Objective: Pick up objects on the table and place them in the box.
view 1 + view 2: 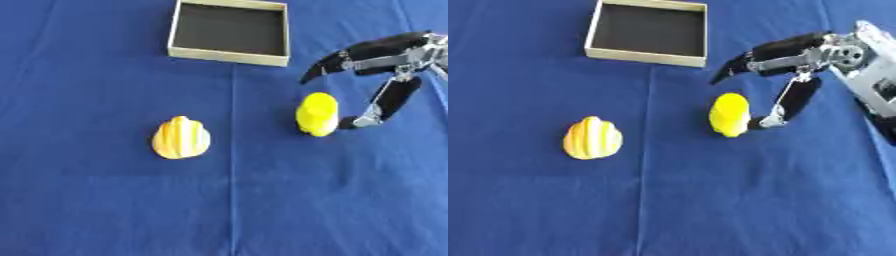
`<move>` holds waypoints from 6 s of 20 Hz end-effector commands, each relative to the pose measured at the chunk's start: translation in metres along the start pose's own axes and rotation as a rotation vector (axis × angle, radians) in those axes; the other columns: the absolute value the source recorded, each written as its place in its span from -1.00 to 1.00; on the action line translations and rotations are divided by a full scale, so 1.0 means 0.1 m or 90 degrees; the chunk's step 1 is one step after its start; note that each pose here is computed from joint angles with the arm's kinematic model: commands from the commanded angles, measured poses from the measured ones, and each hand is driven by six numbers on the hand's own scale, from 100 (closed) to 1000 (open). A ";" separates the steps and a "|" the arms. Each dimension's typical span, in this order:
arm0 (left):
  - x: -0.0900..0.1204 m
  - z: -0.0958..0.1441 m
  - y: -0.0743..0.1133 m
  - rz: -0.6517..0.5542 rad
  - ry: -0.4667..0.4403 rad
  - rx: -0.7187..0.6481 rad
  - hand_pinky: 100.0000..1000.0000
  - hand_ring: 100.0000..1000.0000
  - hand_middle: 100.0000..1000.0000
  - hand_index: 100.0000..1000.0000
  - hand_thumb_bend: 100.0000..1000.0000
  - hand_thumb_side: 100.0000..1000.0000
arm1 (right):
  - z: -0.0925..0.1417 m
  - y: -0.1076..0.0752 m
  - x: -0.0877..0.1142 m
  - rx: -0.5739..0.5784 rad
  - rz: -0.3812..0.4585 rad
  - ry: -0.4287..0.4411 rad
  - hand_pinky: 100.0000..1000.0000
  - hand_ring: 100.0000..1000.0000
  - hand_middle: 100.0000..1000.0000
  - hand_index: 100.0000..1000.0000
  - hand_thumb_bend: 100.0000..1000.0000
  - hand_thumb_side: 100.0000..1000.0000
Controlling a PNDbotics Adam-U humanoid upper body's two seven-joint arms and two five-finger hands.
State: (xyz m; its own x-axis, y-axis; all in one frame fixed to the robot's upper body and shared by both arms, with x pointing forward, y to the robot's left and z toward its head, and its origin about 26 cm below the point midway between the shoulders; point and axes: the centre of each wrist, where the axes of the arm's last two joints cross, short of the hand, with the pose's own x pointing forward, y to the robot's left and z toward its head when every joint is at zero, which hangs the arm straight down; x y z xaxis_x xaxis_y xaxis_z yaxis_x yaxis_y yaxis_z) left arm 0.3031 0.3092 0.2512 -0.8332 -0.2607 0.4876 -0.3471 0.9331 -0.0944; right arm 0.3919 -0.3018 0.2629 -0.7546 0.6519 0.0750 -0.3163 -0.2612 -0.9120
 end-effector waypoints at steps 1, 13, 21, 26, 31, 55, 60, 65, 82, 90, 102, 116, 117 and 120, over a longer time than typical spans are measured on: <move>0.07 -0.06 -0.02 0.006 -0.020 -0.005 0.54 0.49 0.33 0.52 -1.00 0.37 | 0.03 -0.05 -0.07 0.002 0.011 0.012 0.86 1.00 0.79 0.92 -0.49 -0.69; 0.06 -0.05 -0.02 0.009 -0.015 -0.006 0.54 0.49 0.33 0.51 -1.00 0.38 | -0.07 0.13 -0.26 -0.047 -0.025 0.039 0.73 0.67 0.04 0.21 -0.86 -0.79; 0.06 -0.05 -0.01 0.006 -0.017 -0.004 0.54 0.49 0.33 0.51 -1.00 0.38 | 0.15 -0.11 -0.05 -0.165 -0.053 -0.004 0.69 0.60 -0.06 0.03 -1.00 -0.96; 0.07 -0.06 -0.01 0.004 -0.020 -0.005 0.54 0.50 0.34 0.52 -1.00 0.38 | 0.34 -0.47 0.20 -0.250 -0.027 -0.032 0.70 0.58 -0.03 0.07 -1.00 -1.00; 0.08 -0.08 -0.02 0.005 -0.027 -0.011 0.54 0.50 0.34 0.52 -1.00 0.37 | 0.38 -0.87 0.27 -0.321 -0.011 -0.023 0.70 0.52 0.00 0.11 -1.00 -1.00; 0.18 -0.23 -0.21 0.059 -0.074 -0.056 0.54 0.50 0.34 0.51 -1.00 0.40 | -0.43 -1.00 -0.41 -0.417 -0.022 0.177 0.77 0.66 0.28 0.38 -1.00 -0.90; 0.18 -0.22 -0.20 0.061 -0.067 -0.056 0.54 0.50 0.34 0.51 -1.00 0.41 | -0.48 -0.93 -0.46 -0.408 -0.008 0.200 0.82 0.97 0.75 0.80 -0.83 -0.56; 0.17 -0.20 -0.20 0.061 -0.058 -0.057 0.54 0.50 0.34 0.51 -1.00 0.41 | -0.44 -0.98 -0.43 -0.400 0.021 0.183 0.88 1.00 0.93 0.96 -0.75 -0.36; 0.15 -0.17 -0.19 0.042 -0.042 -0.073 0.55 0.51 0.35 0.52 -1.00 0.40 | 0.21 -1.25 -0.04 -0.546 0.032 0.116 0.83 1.00 0.90 0.97 -0.85 -0.37; 0.33 -0.42 -0.19 -0.200 -0.091 -0.239 0.56 0.53 0.41 0.60 -0.92 0.09 | 0.97 -0.96 0.64 -0.676 0.004 0.012 0.79 0.91 0.78 0.89 -1.00 0.02; 0.61 -0.67 -0.43 -0.479 -0.035 -0.737 0.73 0.70 0.56 0.72 -0.49 0.27 | 1.31 -0.63 0.87 -0.780 0.048 -0.014 0.78 0.86 0.74 0.83 -1.00 -0.14; 0.53 -0.47 -0.86 -0.475 0.049 -0.929 0.80 0.75 0.60 0.76 -0.32 0.30 | 1.26 -0.50 0.81 -0.792 0.034 0.001 0.77 0.85 0.73 0.82 -1.00 -0.12; 0.51 -0.46 -0.90 -0.471 0.053 -0.940 0.81 0.75 0.61 0.77 -0.30 0.27 | 1.25 -0.49 0.80 -0.792 0.034 0.002 0.77 0.85 0.73 0.82 -1.00 -0.12; 0.47 -0.43 -1.00 -0.457 0.063 -0.959 0.82 0.77 0.62 0.77 -0.27 0.26 | 1.24 -0.49 0.80 -0.792 0.033 0.003 0.77 0.85 0.73 0.81 -1.00 -0.12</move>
State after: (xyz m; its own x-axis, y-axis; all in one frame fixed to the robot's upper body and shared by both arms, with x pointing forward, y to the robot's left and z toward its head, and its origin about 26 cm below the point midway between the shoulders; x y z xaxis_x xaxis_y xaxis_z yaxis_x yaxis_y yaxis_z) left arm 0.3175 0.2152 0.3152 -0.6515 -0.7474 0.1302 0.1343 0.0553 0.9894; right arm 0.2813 -0.3255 0.3552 -0.7488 0.6594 0.0669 0.4475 0.5775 -0.6828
